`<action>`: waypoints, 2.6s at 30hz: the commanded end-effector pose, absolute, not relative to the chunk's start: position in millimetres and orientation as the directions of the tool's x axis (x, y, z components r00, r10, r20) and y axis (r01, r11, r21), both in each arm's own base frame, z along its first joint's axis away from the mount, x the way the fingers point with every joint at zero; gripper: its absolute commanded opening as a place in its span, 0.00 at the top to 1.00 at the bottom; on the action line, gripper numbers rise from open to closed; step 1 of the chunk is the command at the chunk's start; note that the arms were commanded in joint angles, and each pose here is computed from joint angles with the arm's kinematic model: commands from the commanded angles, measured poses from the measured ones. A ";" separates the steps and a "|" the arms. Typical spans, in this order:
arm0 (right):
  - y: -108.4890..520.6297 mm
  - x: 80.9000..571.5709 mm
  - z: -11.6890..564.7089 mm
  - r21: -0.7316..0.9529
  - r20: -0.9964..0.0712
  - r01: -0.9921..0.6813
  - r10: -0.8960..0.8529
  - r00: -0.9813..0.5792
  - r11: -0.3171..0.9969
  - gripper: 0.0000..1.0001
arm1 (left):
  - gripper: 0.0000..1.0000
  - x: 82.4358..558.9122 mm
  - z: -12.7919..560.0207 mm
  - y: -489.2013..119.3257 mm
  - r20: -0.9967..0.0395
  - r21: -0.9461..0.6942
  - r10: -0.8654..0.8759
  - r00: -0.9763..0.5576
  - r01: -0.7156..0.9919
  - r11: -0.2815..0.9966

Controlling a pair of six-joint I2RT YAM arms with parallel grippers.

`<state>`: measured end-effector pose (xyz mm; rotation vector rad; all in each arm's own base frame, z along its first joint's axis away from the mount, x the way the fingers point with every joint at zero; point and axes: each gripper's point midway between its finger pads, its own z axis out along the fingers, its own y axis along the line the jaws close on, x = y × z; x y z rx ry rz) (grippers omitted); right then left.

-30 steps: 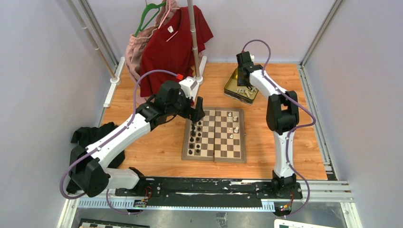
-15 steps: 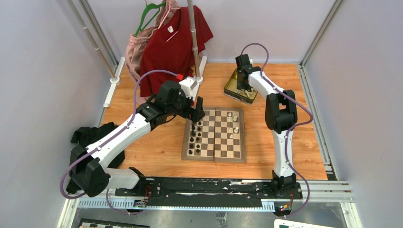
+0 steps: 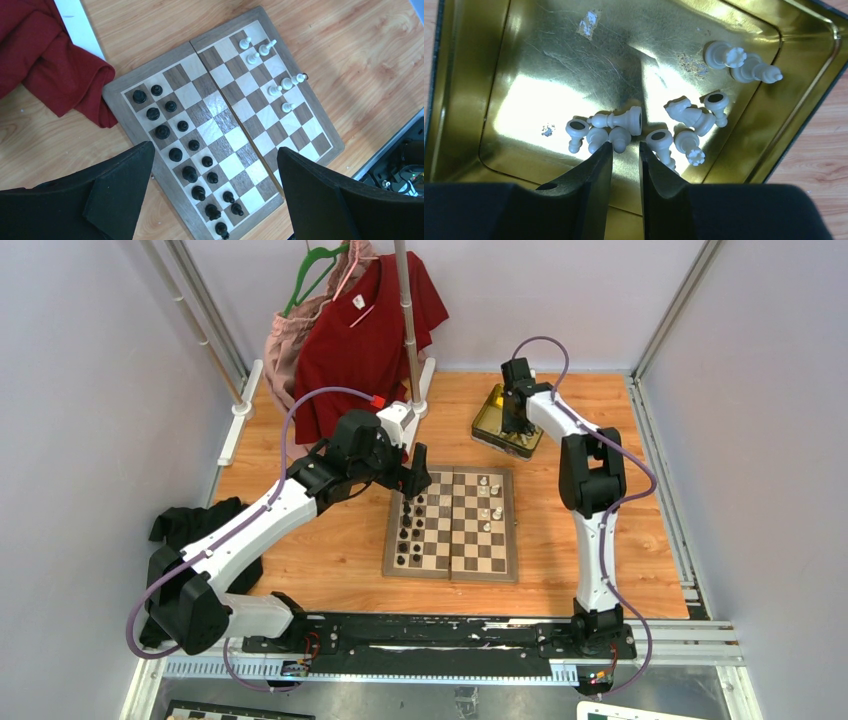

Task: Set up the chess pieces on the board
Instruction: Pick up the chess piece from the storage box, then place the chess piece on the chessboard.

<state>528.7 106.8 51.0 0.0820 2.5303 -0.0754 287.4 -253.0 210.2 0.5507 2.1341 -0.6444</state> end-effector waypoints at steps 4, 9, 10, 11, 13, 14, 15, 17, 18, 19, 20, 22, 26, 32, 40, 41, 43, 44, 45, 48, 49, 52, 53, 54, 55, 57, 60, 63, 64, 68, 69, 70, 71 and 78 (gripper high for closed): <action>104.9 535.4 40.8 -0.008 -0.560 0.081 0.062 -0.826 0.997 0.71 | 0.02 292.0 212.9 -254.9 -0.815 -0.253 0.154 -0.559 0.582 0.772; 104.6 536.1 41.6 -0.012 -0.562 0.071 0.052 -0.825 0.997 0.83 | 0.02 292.5 211.6 -255.5 -0.812 -0.254 0.156 -0.562 0.582 0.772; 104.7 536.5 43.2 -0.013 -0.565 0.068 0.048 -0.824 0.998 0.88 | 0.02 292.5 211.8 -255.8 -0.812 -0.255 0.156 -0.562 0.583 0.772; 104.6 536.7 44.8 -0.014 -0.567 0.065 0.046 -0.822 0.998 0.92 | 0.02 292.6 211.1 -255.7 -0.811 -0.255 0.157 -0.563 0.582 0.772; 103.2 536.9 48.5 -0.019 -0.573 0.064 0.042 -0.818 0.998 0.98 | 0.02 292.6 211.4 -255.8 -0.812 -0.254 0.157 -0.562 0.583 0.772; 103.0 537.2 51.7 -0.022 -0.578 0.062 0.038 -0.815 0.998 1.00 | 0.02 292.8 212.2 -255.7 -0.813 -0.254 0.155 -0.561 0.583 0.772; 102.0 537.3 53.9 -0.026 -0.582 0.061 0.034 -0.813 0.998 1.00 | 0.02 292.7 211.9 -255.8 -0.813 -0.254 0.156 -0.561 0.583 0.772; 100.8 537.3 59.8 -0.033 -0.590 0.057 0.027 -0.807 0.998 1.00 | 0.02 292.2 212.1 -255.5 -0.814 -0.254 0.156 -0.560 0.584 0.771; 100.0 537.1 62.7 -0.037 -0.594 0.055 0.022 -0.804 0.998 1.00 | 0.02 292.2 212.5 -255.4 -0.814 -0.254 0.156 -0.560 0.584 0.771; 99.1 537.0 67.0 -0.040 -0.600 0.053 0.018 -0.800 0.998 1.00 | 0.02 291.5 212.3 -255.2 -0.814 -0.254 0.156 -0.560 0.584 0.771; 99.2 536.4 71.3 -0.043 -0.605 0.051 0.014 -0.796 0.998 1.00 | 0.02 292.2 213.2 -254.7 -0.816 -0.253 0.154 -0.558 0.583 0.772; 98.4 534.9 81.2 -0.050 -0.618 0.047 0.006 -0.786 0.998 1.00 | 0.02 291.5 214.7 -254.6 -0.817 -0.254 0.152 -0.556 0.584 0.771; 101.1 531.3 105.3 -0.056 -0.650 0.033 -0.012 -0.760 0.998 1.00 | 0.02 290.6 218.0 -253.7 -0.824 -0.253 0.146 -0.548 0.585 0.770; 106.7 515.7 131.5 -0.051 -0.675 0.014 -0.024 -0.738 0.999 1.00 | 0.02 289.1 221.6 -251.8 -0.830 -0.251 0.140 -0.539 0.586 0.771; 137.1 460.4 151.3 -0.050 -0.675 -0.072 -0.087 -0.732 0.996 1.00 | 0.02 284.3 221.9 -249.0 -0.838 -0.259 0.123 -0.531 0.586 0.768; 142.3 450.9 150.7 -0.049 -0.670 -0.085 -0.096 -0.736 0.995 1.00 | 0.02 283.7 220.8 -248.8 -0.838 -0.260 0.122 -0.532 0.585 0.768; 149.1 433.2 153.4 -0.044 -0.669 -0.104 -0.107 -0.736 0.994 1.00 | 0.02 283.3 222.2 -248.4 -0.841 -0.260 0.118 -0.527 0.586 0.767; 152.8 424.1 152.7 -0.037 -0.665 -0.115 -0.111 -0.738 0.993 1.00 | 0.02 283.1 221.8 -248.0 -0.841 -0.259 0.118 -0.527 0.586 0.768; 155.8 415.5 153.8 -0.028 -0.664 -0.124 -0.111 -0.739 0.992 1.00 | 0.02 282.8 222.6 -247.8 -0.843 -0.259 0.116 -0.525 0.586 0.767; 164.5 391.2 158.0 -0.027 -0.667 -0.155 -0.133 -0.733 0.988 1.00 | 0.02 282.3 222.7 -247.7 -0.846 -0.259 0.114 -0.521 0.588 0.766; 167.5 383.4 156.9 -0.025 -0.664 -0.165 -0.140 -0.735 0.986 1.00 | 0.02 282.2 222.2 -247.6 -0.845 -0.261 0.112 -0.522 0.587 0.766; 177.7 362.5 155.1 -0.018 -0.658 -0.196 -0.159 -0.736 0.980 1.00 | 0.02 281.5 221.1 -249.0 -0.845 -0.270 0.106 -0.525 0.589 0.762; 180.9 356.3 154.0 -0.015 -0.655 -0.206 -0.165 -0.737 0.979 1.00 | 0.02 281.4 220.4 -249.5 -0.844 -0.272 0.105 -0.526 0.589 0.761; 183.9 350.1 152.2 -0.015 -0.651 -0.216 -0.173 -0.739 0.976 1.00 | 0.02 281.2 220.4 -249.9 -0.844 -0.274 0.104 -0.526 0.590 0.760; 188.4 343.3 151.3 -0.015 -0.648 -0.230 -0.185 -0.739 0.973 1.00 | 0.03 281.3 220.5 -250.0 -0.844 -0.276 0.103 -0.527 0.589 0.759; 192.2 332.3 147.5 -0.015 -0.641 -0.241 -0.194 -0.742 0.971 1.00 | 0.02 281.2 220.6 -249.9 -0.845 -0.275 0.101 -0.525 0.589 0.760; 196.6 317.5 140.8 0.002 -0.631 -0.245 -0.189 -0.752 0.970 1.00 | 0.02 281.5 221.4 -249.1 -0.847 -0.274 0.097 -0.523 0.586 0.763; 197.6 304.8 128.8 0.020 -0.614 -0.248 -0.184 -0.768 0.969 1.00 | 0.03 281.7 221.5 -248.4 -0.847 -0.274 0.095 -0.522 0.583 0.765; 197.9 301.2 125.4 0.024 -0.612 -0.250 -0.184 -0.769 0.968 1.00 | 0.02 281.5 221.3 -248.4 -0.848 -0.273 0.095 -0.522 0.583 0.765; 196.5 293.5 115.7 0.033 -0.611 -0.250 -0.179 -0.772 0.968 1.00 | 0.02 281.3 220.1 -247.7 -0.846 -0.274 0.094 -0.524 0.580 0.767; 196.4 292.8 113.6 0.034 -0.612 -0.252 -0.179 -0.770 0.967 1.00 | 0.02 281.1 220.6 -247.6 -0.847 -0.276 0.092 -0.523 0.580 0.766; 196.2 292.0 111.1 0.035 -0.611 -0.253 -0.179 -0.771 0.967 1.00 | 0.02 281.0 219.6 -247.9 -0.846 -0.277 0.092 -0.526 0.580 0.766; 196.9 291.9 108.9 0.038 -0.614 -0.255 -0.179 -0.769 0.966 1.00 | 0.02 280.7 219.1 -248.0 -0.845 -0.279 0.091 -0.527 0.580 0.765; 201.7 296.0 95.3 0.053 -0.645 -0.274 -0.177 -0.744 0.960 1.00 | 0.03 281.4 218.4 -248.9 -0.844 -0.281 0.090 -0.528 0.580 0.765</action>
